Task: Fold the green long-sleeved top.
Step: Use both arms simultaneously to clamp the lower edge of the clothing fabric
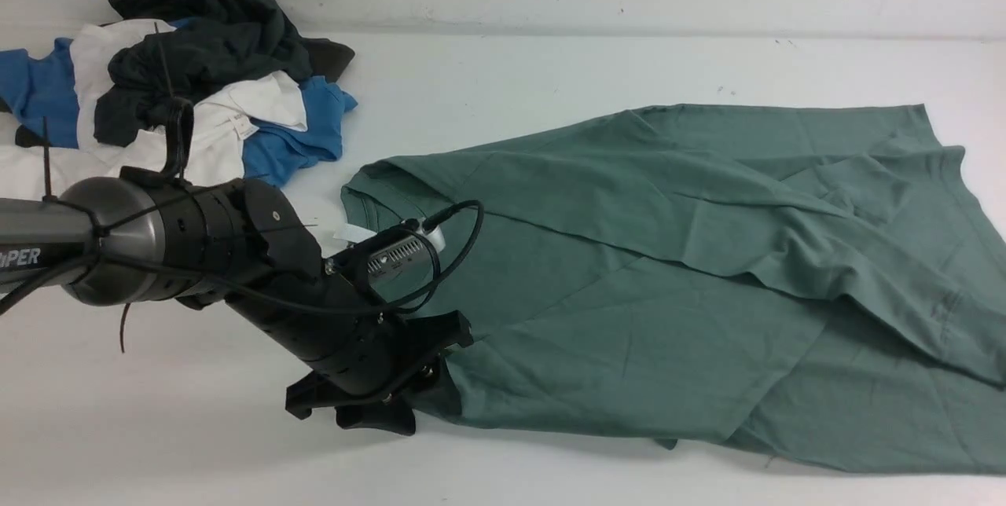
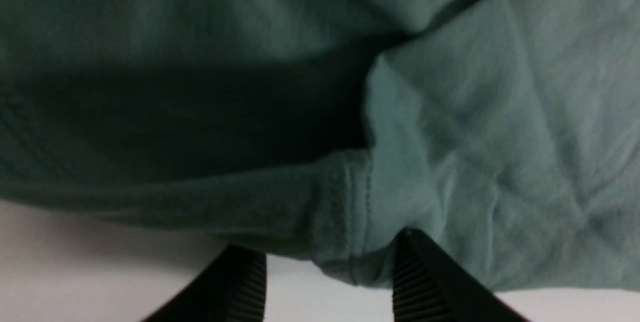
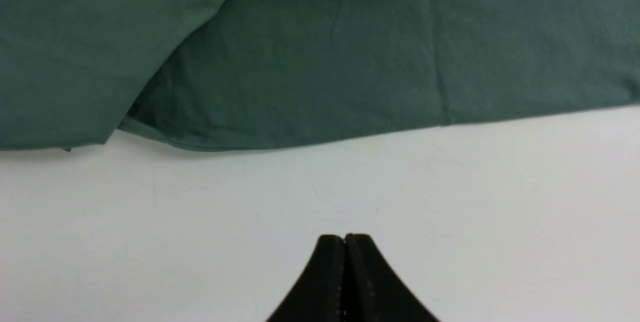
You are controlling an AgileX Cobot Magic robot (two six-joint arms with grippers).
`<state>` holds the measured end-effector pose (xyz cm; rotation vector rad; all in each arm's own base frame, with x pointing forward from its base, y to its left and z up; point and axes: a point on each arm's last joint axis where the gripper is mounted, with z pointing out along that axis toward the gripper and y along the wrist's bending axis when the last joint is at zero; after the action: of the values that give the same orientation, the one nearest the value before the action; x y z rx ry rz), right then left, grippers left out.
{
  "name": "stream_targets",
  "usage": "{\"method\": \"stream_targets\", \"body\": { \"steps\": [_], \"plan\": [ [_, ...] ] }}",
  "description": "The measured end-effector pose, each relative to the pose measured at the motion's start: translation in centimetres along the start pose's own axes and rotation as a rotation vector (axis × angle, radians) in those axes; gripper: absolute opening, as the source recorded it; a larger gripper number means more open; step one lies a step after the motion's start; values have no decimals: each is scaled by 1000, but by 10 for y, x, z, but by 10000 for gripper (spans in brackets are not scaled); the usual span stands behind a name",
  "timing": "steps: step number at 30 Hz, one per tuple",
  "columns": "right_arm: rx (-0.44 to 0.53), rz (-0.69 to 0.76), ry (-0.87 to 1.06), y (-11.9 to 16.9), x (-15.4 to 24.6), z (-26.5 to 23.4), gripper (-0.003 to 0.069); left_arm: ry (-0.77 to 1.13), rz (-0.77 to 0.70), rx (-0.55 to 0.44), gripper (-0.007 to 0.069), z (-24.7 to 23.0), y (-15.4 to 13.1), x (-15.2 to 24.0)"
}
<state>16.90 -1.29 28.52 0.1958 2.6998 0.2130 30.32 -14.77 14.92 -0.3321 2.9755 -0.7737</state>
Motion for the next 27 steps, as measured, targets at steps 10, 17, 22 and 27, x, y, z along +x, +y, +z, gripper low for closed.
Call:
{"method": "stream_targets", "body": {
  "steps": [10, 17, 22, 27],
  "plan": [
    [0, 0, 0, 0, 0, 0, -15, 6, 72, -19, 18, 0, 5, -2],
    [14, 31, 80, -5, 27, 31, -15, 0, 74, -54, 9, -32, 31, 3],
    [84, 18, 101, -8, 35, 40, -3, 7, 40, -97, 9, -41, 58, 9],
    [167, 47, 203, -16, 36, 51, 50, 28, 28, -147, 10, -49, 81, 13]
  ]
}}
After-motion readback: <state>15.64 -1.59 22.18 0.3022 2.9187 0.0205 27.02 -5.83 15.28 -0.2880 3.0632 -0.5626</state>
